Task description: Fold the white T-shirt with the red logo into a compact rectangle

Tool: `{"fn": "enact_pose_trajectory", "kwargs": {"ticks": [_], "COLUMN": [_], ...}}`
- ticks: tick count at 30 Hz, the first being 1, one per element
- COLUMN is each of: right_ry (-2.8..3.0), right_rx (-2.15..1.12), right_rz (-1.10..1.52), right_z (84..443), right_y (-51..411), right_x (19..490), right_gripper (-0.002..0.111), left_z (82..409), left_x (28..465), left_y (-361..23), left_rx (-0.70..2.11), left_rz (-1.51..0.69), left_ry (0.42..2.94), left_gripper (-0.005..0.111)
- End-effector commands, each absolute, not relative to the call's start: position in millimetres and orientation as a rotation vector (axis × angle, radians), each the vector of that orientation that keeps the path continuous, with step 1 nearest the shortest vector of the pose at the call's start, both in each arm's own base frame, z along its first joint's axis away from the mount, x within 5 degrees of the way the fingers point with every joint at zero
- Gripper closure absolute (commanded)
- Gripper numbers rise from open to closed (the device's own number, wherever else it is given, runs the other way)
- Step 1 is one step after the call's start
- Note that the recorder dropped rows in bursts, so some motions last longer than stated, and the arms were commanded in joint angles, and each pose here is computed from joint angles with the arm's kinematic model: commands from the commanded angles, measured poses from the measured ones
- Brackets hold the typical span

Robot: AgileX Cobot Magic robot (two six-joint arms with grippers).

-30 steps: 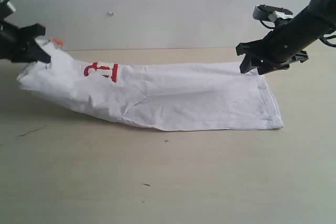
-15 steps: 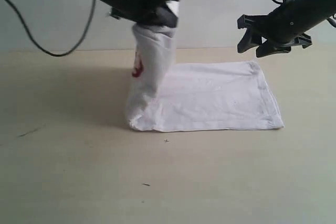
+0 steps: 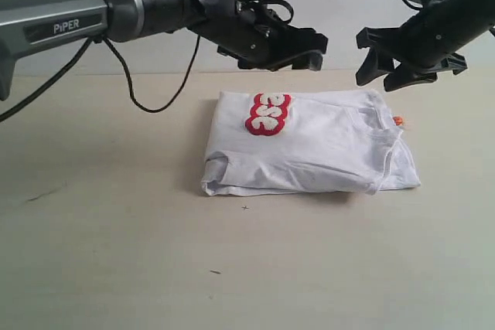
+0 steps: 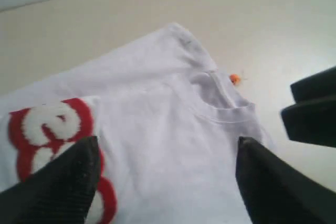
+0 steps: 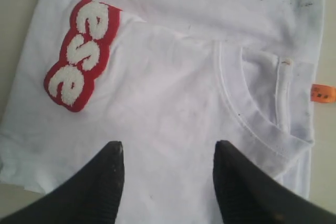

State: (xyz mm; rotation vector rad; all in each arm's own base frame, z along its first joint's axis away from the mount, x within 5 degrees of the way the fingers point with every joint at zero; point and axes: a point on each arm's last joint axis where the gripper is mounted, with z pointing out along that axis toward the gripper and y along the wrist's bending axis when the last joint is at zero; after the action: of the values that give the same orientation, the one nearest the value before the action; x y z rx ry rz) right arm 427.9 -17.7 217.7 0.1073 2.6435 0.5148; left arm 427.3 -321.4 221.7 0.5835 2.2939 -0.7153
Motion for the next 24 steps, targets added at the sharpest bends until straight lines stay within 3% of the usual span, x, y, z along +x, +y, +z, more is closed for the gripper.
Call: {"fn": "enact_pose_trajectory", "kwargs": {"ticks": [1, 11, 24], "right_ry": [2.695, 2.843, 2.912], "right_rx": [0.136, 0.295, 0.279], "right_rz": [0.505, 0.569, 0.638], "right_z": [198.9, 136.0, 106.8], "right_y": [-32.2, -60.1, -47.4], "right_x": [430.4, 430.4, 431.0], "right_gripper": [0.056, 0.051, 0.055], "left_z": [243.8, 241.6, 234.1], "left_x": [433.6, 446.1, 449.2], "left_y": [-291.4, -233.7, -225.9], "left_rx": [0.591, 0.621, 0.610], "left_rz": [-0.620, -0.449, -0.431], "left_ry": [2.340, 2.520, 2.528], "left_gripper": [0.037, 0.037, 0.037]}}
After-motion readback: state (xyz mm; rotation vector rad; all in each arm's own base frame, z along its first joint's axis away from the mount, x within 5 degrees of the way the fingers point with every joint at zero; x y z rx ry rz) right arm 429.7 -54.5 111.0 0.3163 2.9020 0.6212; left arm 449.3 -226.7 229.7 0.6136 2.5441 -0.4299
